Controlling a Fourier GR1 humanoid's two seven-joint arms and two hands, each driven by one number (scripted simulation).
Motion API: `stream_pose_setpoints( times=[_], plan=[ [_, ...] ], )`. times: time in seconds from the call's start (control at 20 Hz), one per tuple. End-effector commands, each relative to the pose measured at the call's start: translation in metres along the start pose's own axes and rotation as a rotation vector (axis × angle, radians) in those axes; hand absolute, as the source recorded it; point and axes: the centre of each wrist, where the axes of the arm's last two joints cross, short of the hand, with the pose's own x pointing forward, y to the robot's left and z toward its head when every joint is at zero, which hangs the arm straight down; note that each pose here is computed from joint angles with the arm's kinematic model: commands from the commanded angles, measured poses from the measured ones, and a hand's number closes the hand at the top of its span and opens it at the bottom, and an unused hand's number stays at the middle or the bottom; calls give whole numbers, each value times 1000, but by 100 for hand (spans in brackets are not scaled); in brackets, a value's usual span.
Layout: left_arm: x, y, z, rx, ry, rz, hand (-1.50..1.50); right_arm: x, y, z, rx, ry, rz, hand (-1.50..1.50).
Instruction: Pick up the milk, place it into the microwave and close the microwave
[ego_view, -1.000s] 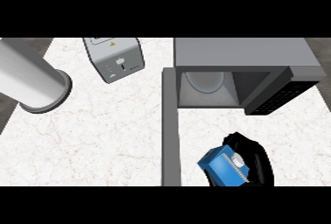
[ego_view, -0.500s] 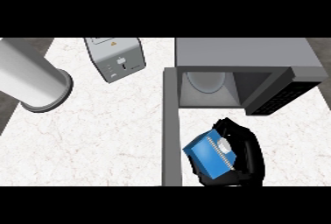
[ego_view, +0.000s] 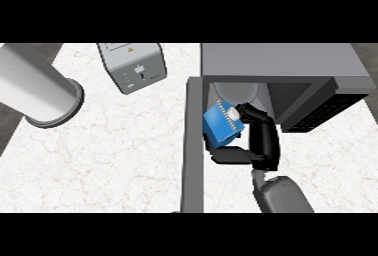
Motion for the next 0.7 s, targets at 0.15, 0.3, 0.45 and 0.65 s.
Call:
stream_pose_setpoints(
  times=[0.15, 0.3, 0.45, 0.65],
  plan=[
    [4, -9, -8, -11, 10, 4, -150, -33, -1, -45, -112, 101, 72, 150],
    [-5, 32, 1, -10, 8, 15, -150, -46, -6, -59, -111, 102, 75, 150],
    [1, 9, -6, -5, 19, -5, -150, -75, -22, -52, -110, 96, 61, 150],
    [-8, 4, -19, -18, 33, 9, -150, -75, -34, -87, -71, 56, 83, 150]
  ],
)
